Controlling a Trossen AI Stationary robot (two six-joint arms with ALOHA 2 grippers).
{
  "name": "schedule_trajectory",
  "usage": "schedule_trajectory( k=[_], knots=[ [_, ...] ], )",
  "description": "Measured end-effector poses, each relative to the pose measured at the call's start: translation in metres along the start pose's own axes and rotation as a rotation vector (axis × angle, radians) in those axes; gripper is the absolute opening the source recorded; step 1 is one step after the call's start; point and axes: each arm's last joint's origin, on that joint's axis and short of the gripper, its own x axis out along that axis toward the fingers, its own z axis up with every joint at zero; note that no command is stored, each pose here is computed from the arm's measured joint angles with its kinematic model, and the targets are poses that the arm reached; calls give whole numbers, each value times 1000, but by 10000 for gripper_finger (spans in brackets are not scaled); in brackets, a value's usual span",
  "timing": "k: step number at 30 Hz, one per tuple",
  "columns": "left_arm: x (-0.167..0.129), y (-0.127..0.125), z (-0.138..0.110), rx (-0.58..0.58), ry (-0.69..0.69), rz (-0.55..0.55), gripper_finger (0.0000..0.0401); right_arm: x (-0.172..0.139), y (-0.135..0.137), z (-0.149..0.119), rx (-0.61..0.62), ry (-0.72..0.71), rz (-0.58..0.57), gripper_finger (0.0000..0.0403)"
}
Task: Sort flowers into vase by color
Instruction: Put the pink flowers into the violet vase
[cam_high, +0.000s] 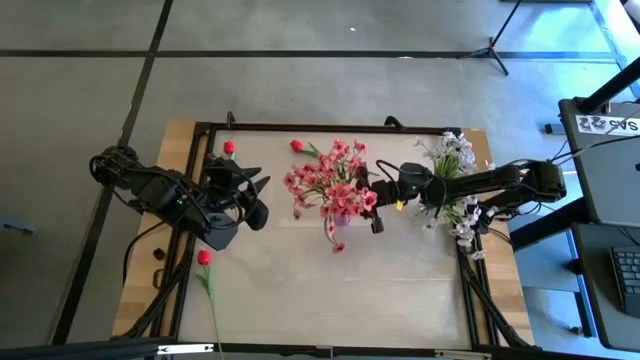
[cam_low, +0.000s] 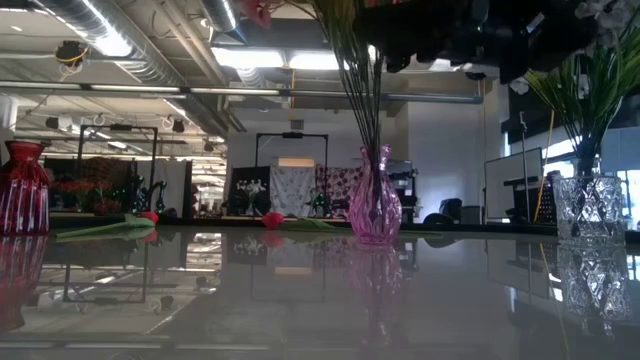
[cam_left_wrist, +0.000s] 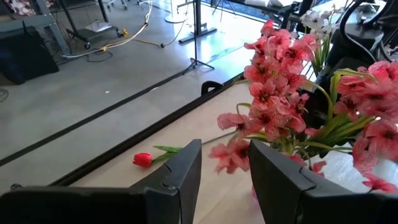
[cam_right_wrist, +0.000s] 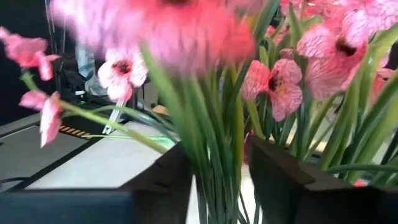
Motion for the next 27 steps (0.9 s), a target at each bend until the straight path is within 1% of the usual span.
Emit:
schedule_trajectory(
  k=[5,11,15,21,25,27],
  knots=[
    [0,0,0,24,1,0,130,4,-3,17,41,63,41,193],
    [0,0,0,27,2,-1,130,1,-5,38,101,208,75,229],
    [0,0,-1,36,33,-15,130,-2,-6,58,133,292,86,238],
    [2,4,-4,27,113,-22,130,-9,-9,93,173,393,96,239],
    [5,18,-6,-23,221,26,130,-15,-12,120,194,463,82,239],
    [7,23,-6,-69,282,26,130,-19,-14,136,189,488,44,238]
  ],
)
